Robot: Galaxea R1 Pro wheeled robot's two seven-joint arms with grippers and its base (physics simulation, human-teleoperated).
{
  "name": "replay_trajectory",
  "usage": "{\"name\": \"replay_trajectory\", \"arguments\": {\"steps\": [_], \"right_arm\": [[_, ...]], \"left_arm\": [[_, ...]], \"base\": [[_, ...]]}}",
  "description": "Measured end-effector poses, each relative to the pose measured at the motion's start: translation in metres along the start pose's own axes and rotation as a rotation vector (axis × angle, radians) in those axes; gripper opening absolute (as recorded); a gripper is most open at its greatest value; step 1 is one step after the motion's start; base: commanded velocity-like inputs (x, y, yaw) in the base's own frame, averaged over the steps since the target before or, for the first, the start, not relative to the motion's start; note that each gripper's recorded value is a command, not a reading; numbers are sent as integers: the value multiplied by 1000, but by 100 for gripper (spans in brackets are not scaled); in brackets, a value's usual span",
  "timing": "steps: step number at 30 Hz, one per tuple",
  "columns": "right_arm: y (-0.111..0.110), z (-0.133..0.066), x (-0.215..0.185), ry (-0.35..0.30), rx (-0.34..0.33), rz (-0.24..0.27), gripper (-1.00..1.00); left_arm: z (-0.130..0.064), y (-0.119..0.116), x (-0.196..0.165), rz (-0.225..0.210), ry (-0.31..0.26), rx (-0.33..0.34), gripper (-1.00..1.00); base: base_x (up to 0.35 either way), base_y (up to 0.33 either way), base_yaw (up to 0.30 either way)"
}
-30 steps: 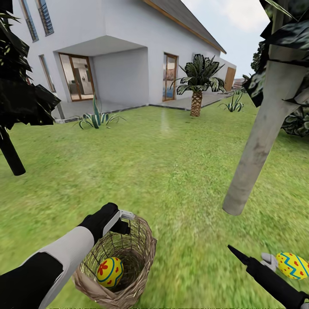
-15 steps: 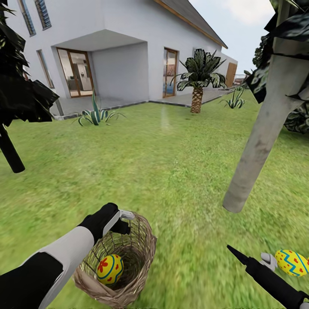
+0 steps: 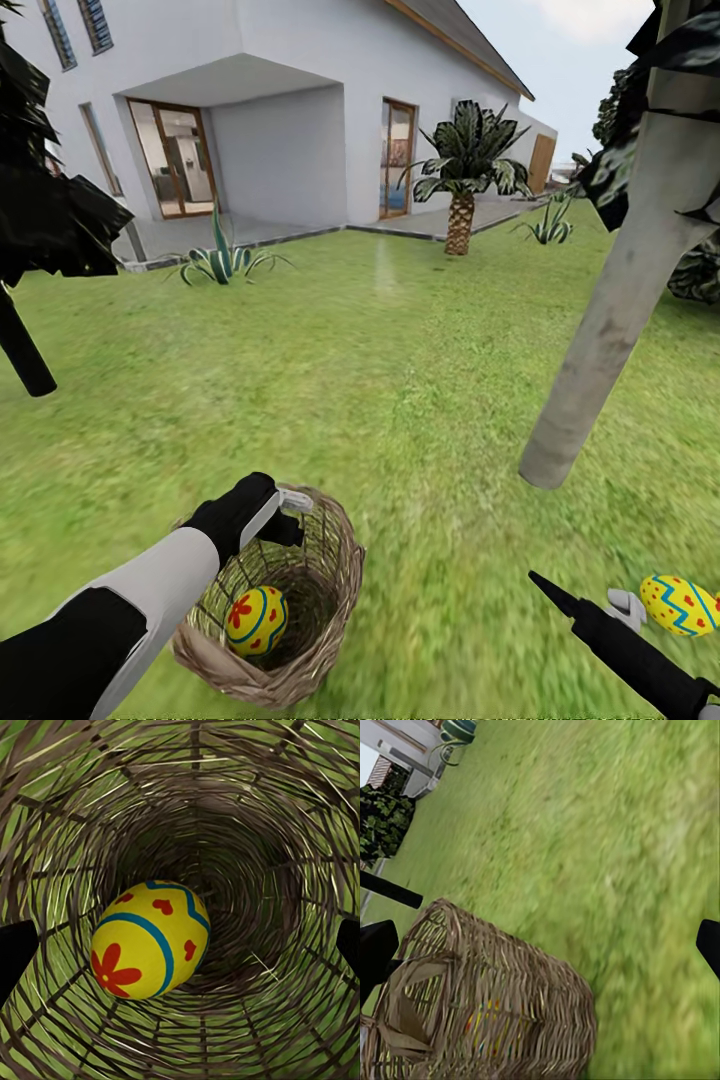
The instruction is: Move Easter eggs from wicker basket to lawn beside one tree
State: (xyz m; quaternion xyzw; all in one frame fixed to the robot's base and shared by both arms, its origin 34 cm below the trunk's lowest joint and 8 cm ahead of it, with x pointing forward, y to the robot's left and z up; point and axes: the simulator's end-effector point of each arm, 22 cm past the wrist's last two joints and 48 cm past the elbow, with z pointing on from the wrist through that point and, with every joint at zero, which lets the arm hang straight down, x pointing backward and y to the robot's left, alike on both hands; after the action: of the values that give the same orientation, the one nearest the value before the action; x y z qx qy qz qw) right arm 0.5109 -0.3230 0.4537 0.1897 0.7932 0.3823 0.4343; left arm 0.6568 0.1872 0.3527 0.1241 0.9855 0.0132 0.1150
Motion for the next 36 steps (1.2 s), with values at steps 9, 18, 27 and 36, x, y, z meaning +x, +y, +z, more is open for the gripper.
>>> {"name": "replay_trajectory", "arguments": {"steps": [9, 18, 27, 36], "right_arm": [[-12, 3, 10, 23, 23, 16, 100], [-30, 8, 26, 60, 57, 38, 100], [-44, 10, 37, 83, 93, 55, 100], [-49, 11, 41, 93, 104, 61, 100]], "left_arm": [[19, -2, 10, 0, 34, 8, 100], [45, -6, 26, 0, 84, 21, 100], [63, -9, 37, 0, 116, 30, 100], [70, -11, 41, 0, 128, 34, 100]], "base": [[0, 0, 0], [0, 0, 0], [0, 0, 0], [0, 0, 0]]}}
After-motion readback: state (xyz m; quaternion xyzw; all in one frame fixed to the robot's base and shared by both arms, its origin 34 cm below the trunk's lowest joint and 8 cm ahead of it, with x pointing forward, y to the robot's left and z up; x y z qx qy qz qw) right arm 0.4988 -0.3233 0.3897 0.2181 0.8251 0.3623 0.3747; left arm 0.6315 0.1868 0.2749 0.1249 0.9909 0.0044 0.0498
